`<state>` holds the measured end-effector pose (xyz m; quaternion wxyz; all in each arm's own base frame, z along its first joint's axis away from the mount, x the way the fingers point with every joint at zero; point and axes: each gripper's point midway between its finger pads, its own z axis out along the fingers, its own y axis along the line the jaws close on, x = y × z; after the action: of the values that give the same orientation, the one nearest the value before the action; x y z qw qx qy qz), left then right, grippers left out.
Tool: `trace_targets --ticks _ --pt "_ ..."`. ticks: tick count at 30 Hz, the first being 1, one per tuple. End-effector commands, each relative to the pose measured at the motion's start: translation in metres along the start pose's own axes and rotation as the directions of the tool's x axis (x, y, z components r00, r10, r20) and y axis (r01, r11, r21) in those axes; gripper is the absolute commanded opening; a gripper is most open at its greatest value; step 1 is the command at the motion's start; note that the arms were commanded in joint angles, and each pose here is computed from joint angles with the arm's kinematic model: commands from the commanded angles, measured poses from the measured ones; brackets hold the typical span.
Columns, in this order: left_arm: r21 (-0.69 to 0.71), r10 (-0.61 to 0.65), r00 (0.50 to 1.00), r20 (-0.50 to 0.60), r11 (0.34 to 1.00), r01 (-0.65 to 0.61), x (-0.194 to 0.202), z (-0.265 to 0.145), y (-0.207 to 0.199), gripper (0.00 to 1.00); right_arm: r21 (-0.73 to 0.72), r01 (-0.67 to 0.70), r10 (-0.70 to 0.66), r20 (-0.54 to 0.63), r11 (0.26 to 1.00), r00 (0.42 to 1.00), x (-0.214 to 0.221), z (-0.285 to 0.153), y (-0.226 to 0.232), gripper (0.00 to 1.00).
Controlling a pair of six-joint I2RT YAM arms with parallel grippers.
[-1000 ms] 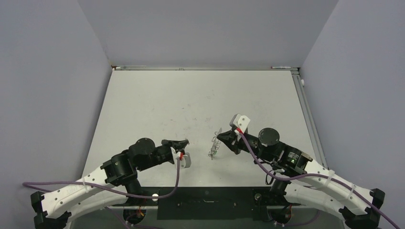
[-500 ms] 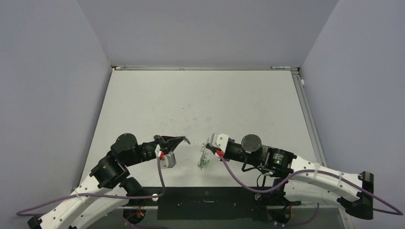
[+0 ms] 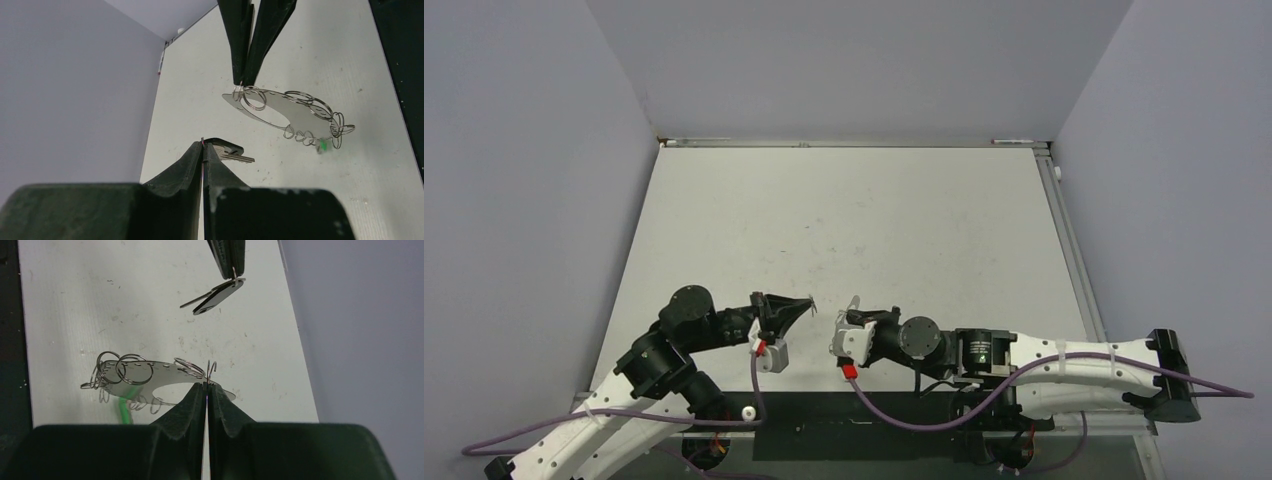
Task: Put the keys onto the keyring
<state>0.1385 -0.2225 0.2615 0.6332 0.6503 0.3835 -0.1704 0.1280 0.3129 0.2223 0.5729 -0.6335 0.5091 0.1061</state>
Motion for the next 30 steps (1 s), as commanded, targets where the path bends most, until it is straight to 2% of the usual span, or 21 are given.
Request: trace_targets --ticks 1,9,20,30 --pt "0.029 0.053 0.996 0.073 0.998 -0.055 -0.011 0.000 -0.006 0.00 0.150 0.029 -0.033 0.024 0.988 0.999 -0.019 -0.004 -0.028 0.05" --pt "0.049 0.067 0.995 0.071 0.996 -0.071 -0.009 0.002 -0.010 0.00 0.086 0.058 -0.060 0.017 0.995 0.998 -0.024 -0.003 -0.015 0.05" --pt "0.129 0.110 0.988 0.109 0.984 -0.124 -0.006 0.006 -0.029 0.00 -0.147 -0.007 0.023 0.108 0.989 0.994 -0.046 -0.014 0.009 0.05" --pt "0.163 0.136 0.988 0.077 0.976 -0.147 0.007 0.011 -0.037 0.00 -0.295 -0.063 0.095 0.093 0.954 0.991 -0.037 -0.001 0.014 0.05"
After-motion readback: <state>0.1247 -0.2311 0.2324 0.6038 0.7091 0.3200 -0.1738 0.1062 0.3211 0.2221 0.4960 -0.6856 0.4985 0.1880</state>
